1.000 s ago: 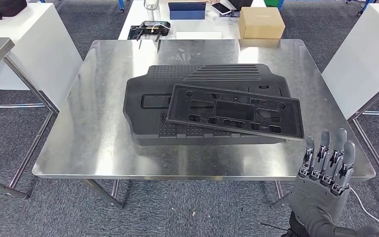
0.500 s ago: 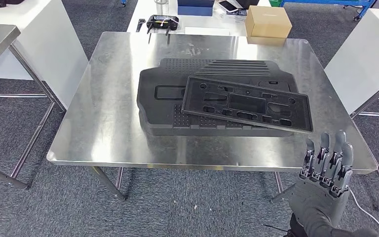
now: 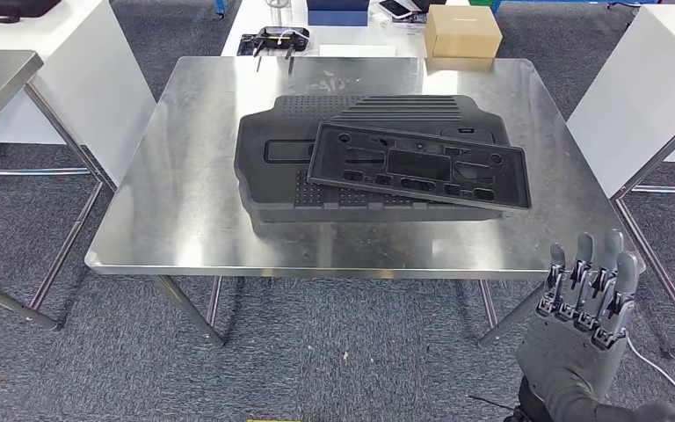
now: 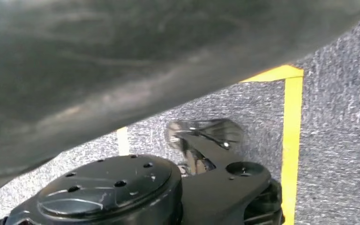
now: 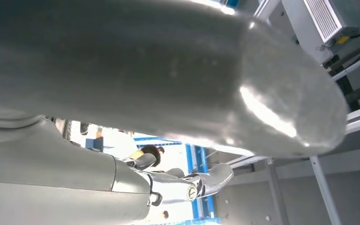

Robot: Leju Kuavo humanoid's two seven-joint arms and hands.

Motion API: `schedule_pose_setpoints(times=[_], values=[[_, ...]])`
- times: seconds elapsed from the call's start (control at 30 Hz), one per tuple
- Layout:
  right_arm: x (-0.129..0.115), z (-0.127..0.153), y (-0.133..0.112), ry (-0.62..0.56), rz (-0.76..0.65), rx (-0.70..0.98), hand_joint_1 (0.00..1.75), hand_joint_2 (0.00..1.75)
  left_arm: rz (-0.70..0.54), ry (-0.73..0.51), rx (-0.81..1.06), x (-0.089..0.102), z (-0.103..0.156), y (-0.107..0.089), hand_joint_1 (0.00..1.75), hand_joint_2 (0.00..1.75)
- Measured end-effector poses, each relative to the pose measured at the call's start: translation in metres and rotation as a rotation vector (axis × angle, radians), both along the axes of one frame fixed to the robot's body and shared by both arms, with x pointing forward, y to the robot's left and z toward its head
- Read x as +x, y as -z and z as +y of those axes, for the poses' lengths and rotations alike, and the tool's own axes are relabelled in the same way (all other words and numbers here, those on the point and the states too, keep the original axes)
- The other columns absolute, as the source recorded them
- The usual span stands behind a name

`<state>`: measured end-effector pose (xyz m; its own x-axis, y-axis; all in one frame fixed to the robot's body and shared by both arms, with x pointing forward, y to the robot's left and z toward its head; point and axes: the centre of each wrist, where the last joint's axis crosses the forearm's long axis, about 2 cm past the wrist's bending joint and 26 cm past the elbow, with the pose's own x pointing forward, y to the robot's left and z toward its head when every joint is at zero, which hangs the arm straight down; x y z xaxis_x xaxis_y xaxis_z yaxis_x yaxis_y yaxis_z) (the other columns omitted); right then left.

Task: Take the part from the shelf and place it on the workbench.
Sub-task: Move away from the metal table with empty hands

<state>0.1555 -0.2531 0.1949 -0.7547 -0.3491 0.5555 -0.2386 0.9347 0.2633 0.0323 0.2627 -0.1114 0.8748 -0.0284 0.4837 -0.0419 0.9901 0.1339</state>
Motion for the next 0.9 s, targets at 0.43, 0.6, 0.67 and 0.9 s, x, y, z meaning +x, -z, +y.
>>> schedule_pose_setpoints(times=[0.43,0.6,0.67,0.9], values=[[0.0000,-0.0003,0.0001,0.006,0.002,0.003,0.00,0.00,-0.006,0.003,0.002,0.0017,0.0006,-0.0001,0.00,0.00],[0.0001,-0.0006,0.0008,0.019,0.017,-0.002,0.00,0.00,-0.004,0.003,0.004,0.0017,0.0017,-0.0001,0.00,0.00],[0.0003,-0.0009,0.0008,0.032,0.026,-0.012,0.00,0.00,-0.001,0.001,0.003,0.0019,0.0013,-0.0001,0.00,0.00],[-0.0001,-0.0018,0.0053,0.091,0.087,-0.052,0.00,0.00,0.005,-0.006,0.004,0.0001,0.0024,0.0001,0.00,0.00]])
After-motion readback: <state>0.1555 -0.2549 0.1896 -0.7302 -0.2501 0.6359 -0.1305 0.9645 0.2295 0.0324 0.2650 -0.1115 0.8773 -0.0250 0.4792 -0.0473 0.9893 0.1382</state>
